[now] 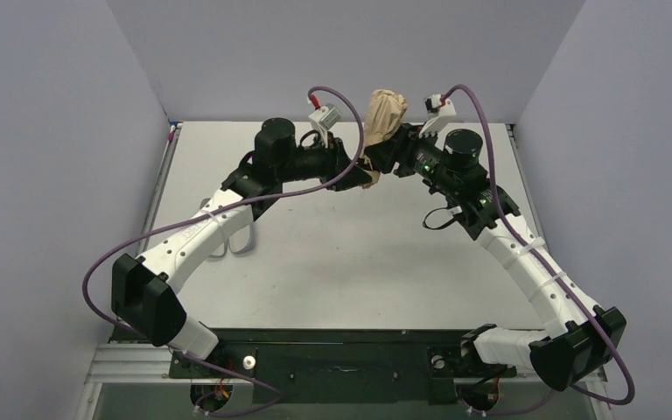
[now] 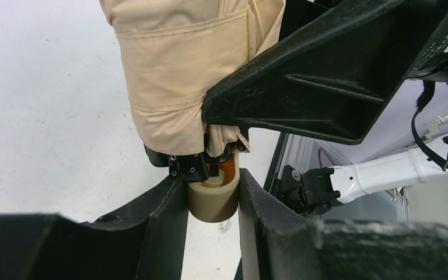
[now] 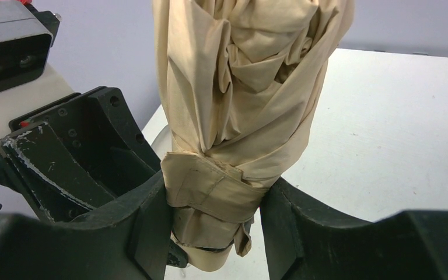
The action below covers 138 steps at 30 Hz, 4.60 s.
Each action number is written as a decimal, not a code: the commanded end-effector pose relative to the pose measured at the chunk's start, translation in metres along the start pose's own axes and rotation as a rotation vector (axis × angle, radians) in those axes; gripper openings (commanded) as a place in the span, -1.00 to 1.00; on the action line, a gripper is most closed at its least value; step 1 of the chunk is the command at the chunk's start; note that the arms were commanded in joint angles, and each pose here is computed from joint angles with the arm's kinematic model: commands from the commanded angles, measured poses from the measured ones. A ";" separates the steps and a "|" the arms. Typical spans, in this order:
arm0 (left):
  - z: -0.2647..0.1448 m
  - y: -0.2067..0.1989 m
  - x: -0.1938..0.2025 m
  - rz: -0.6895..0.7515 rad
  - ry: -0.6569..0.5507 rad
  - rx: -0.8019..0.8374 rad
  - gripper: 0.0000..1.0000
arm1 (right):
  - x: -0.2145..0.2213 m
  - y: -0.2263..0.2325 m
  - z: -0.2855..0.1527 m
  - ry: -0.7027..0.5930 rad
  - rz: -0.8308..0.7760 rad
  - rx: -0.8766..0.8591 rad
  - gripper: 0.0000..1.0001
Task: Open the umbrella
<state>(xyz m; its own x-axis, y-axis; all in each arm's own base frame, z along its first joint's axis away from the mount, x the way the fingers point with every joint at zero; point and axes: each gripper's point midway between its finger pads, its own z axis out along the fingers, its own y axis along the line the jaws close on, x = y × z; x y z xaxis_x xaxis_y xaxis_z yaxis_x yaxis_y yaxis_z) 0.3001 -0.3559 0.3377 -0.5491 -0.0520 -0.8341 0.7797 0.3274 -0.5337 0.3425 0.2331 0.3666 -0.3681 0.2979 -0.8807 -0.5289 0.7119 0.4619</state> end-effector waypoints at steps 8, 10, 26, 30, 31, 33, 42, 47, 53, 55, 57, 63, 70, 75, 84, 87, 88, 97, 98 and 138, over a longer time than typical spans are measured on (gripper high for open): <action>-0.013 0.012 0.032 0.022 0.061 -0.051 -0.82 | -0.099 0.015 -0.016 -0.304 -0.064 0.031 -1.00; -0.016 0.012 0.037 0.019 0.070 -0.053 -0.82 | -0.104 0.013 -0.017 -0.316 -0.066 0.040 -1.00; -0.034 0.007 0.025 0.105 0.030 -0.079 0.39 | -0.110 0.016 -0.028 -0.356 -0.106 0.003 -1.00; -0.040 0.008 -0.016 0.206 -0.080 -0.154 0.68 | -0.096 0.020 -0.028 -0.320 -0.105 -0.016 -1.00; -0.040 0.013 -0.024 0.219 -0.106 -0.193 0.71 | -0.094 0.021 -0.029 -0.316 -0.104 -0.017 -1.00; -0.040 0.016 -0.036 0.253 -0.142 -0.231 0.78 | -0.084 0.023 -0.029 -0.295 -0.096 -0.017 -1.00; -0.017 0.009 -0.053 0.251 -0.185 -0.210 0.94 | -0.052 0.040 -0.033 -0.247 -0.078 -0.050 -1.00; -0.006 0.002 -0.043 0.263 -0.169 -0.160 0.94 | -0.045 0.042 -0.034 -0.242 -0.085 -0.046 -1.00; -0.004 -0.017 -0.029 0.296 -0.123 -0.060 0.94 | -0.043 0.035 -0.031 -0.235 -0.119 -0.019 -1.00; -0.004 -0.018 -0.025 0.308 -0.115 -0.055 0.94 | -0.043 0.033 -0.030 -0.236 -0.123 -0.010 -1.00; 0.001 -0.014 -0.027 0.302 -0.125 -0.088 0.94 | -0.043 0.036 -0.027 -0.239 -0.106 -0.025 -1.00; 0.012 0.008 -0.040 0.261 -0.162 -0.232 0.35 | -0.044 0.047 -0.024 -0.246 -0.071 -0.066 -1.00; 0.006 0.015 -0.046 0.215 -0.211 -0.236 -0.80 | -0.046 0.061 -0.031 -0.240 -0.033 -0.146 -0.42; -0.006 0.001 -0.066 0.144 -0.270 -0.083 -1.00 | -0.057 0.054 -0.038 -0.231 -0.008 -0.157 0.25; -0.015 -0.040 -0.073 0.122 -0.228 0.167 -1.00 | -0.041 0.046 -0.039 -0.120 -0.018 -0.210 0.53; -0.017 -0.058 -0.067 0.110 -0.188 0.257 -0.98 | -0.052 0.055 -0.036 -0.145 -0.023 -0.254 0.54; -0.016 -0.061 -0.064 0.102 -0.175 0.274 -0.98 | -0.053 0.059 -0.035 -0.140 -0.011 -0.273 0.55; -0.018 -0.105 -0.057 0.104 -0.115 0.466 -0.92 | -0.071 0.083 -0.033 -0.169 0.050 -0.390 0.42; -0.019 -0.107 -0.057 0.108 -0.113 0.470 -0.92 | -0.070 0.083 -0.030 -0.168 0.057 -0.396 0.38; -0.014 0.023 0.042 0.480 0.253 -0.280 -0.17 | -0.125 0.060 -0.053 -0.357 -0.079 -0.129 -1.00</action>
<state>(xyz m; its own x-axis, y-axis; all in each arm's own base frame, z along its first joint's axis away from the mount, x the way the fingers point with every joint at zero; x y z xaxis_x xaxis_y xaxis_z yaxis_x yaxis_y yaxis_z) 0.2855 -0.3528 0.3125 -0.2343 0.2925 -0.9271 0.8846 0.4597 -0.0785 0.3315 0.2310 0.4344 -0.2608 0.3847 -0.8854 -0.6028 0.6516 0.4606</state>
